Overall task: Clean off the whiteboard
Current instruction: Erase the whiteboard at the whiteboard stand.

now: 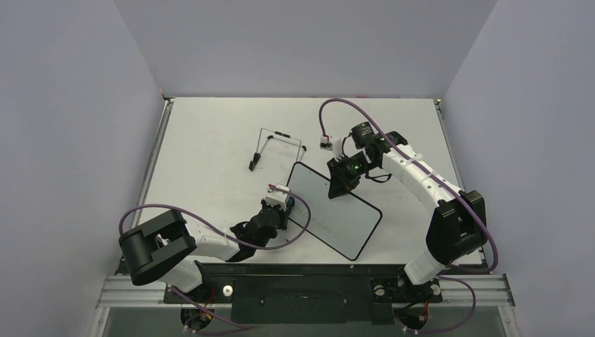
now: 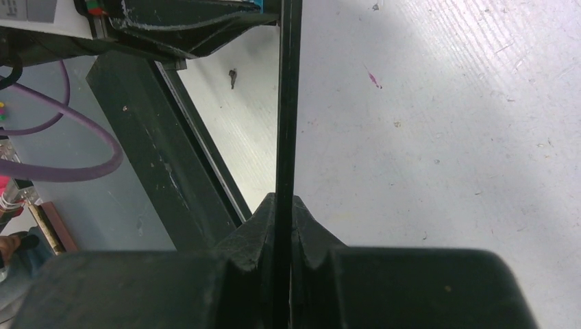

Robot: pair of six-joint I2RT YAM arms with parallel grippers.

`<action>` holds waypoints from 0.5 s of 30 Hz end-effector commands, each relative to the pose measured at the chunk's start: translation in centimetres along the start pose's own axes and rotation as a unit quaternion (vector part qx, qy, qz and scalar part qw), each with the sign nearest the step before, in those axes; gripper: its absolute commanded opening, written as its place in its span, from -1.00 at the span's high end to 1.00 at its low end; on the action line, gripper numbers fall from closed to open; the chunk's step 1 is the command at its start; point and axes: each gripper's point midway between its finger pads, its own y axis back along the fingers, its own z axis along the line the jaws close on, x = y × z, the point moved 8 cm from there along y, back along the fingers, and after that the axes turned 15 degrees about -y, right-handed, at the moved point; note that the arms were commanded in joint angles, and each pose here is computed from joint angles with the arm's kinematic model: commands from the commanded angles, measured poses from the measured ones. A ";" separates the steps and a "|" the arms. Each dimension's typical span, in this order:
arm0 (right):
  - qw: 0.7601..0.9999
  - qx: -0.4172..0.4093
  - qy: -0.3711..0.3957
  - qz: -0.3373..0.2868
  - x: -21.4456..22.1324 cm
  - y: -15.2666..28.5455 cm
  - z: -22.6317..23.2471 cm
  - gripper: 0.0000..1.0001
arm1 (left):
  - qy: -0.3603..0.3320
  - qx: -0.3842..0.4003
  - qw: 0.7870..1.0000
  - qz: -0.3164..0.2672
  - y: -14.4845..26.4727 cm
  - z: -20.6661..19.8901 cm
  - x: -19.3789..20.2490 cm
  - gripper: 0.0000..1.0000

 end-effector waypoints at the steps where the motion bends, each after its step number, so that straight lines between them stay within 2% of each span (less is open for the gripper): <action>1: 1.000 -0.021 0.021 0.004 -0.3 -0.2 1.1 1.00 | 0.043 -0.060 0.997 -0.026 -1.1 1.5 -1.8 1.00; 7: 1.000 -0.022 0.019 0.002 -0.4 -0.1 1.1 1.00 | 0.044 -0.038 0.998 -0.017 -0.8 1.9 -0.5 1.00; 15: 1.000 -0.025 0.004 -0.004 -0.7 -0.3 1.0 1.00 | 0.015 0.069 0.997 -0.035 -0.4 -1.3 -0.3 1.00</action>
